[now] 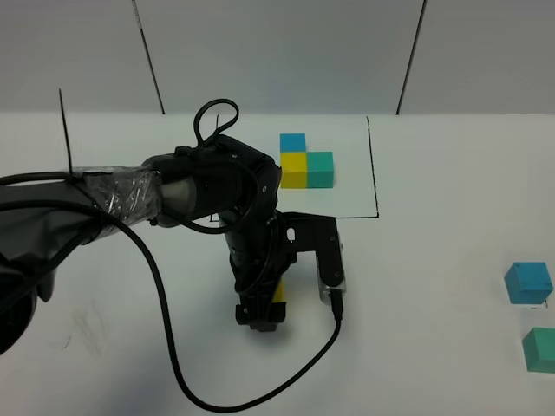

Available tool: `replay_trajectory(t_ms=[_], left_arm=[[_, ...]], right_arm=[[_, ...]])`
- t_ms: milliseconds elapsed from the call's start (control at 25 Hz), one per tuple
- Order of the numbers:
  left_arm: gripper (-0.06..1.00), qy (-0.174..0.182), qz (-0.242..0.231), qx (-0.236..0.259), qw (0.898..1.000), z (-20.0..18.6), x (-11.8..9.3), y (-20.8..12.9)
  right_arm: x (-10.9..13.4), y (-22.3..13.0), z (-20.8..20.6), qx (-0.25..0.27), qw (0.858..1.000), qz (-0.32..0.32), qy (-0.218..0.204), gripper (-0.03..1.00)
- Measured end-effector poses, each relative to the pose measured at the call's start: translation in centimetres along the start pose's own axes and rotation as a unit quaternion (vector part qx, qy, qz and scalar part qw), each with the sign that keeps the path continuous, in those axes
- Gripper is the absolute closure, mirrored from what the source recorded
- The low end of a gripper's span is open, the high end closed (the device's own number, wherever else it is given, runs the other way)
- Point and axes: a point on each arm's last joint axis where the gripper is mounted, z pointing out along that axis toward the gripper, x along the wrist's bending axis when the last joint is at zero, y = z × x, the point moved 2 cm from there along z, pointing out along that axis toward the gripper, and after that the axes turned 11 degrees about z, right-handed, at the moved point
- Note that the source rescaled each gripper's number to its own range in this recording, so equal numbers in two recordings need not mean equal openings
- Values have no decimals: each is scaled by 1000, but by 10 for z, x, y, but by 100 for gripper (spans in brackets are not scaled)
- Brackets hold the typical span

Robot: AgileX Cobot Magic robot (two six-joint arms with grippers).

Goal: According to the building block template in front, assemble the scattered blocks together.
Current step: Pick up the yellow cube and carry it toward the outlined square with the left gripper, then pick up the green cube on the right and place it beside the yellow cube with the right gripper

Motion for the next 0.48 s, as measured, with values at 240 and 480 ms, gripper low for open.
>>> replay_trajectory(t_ms=[240, 480], left_arm=[[-5, 95, -57, -3, 994, -70, 6, -8], [-3, 217, -145, 58, 964, -155, 1, -46]], right_arm=[[0, 0, 0, 0, 1000, 0, 0, 24], [0, 0, 0, 0, 1000, 0, 0, 24]])
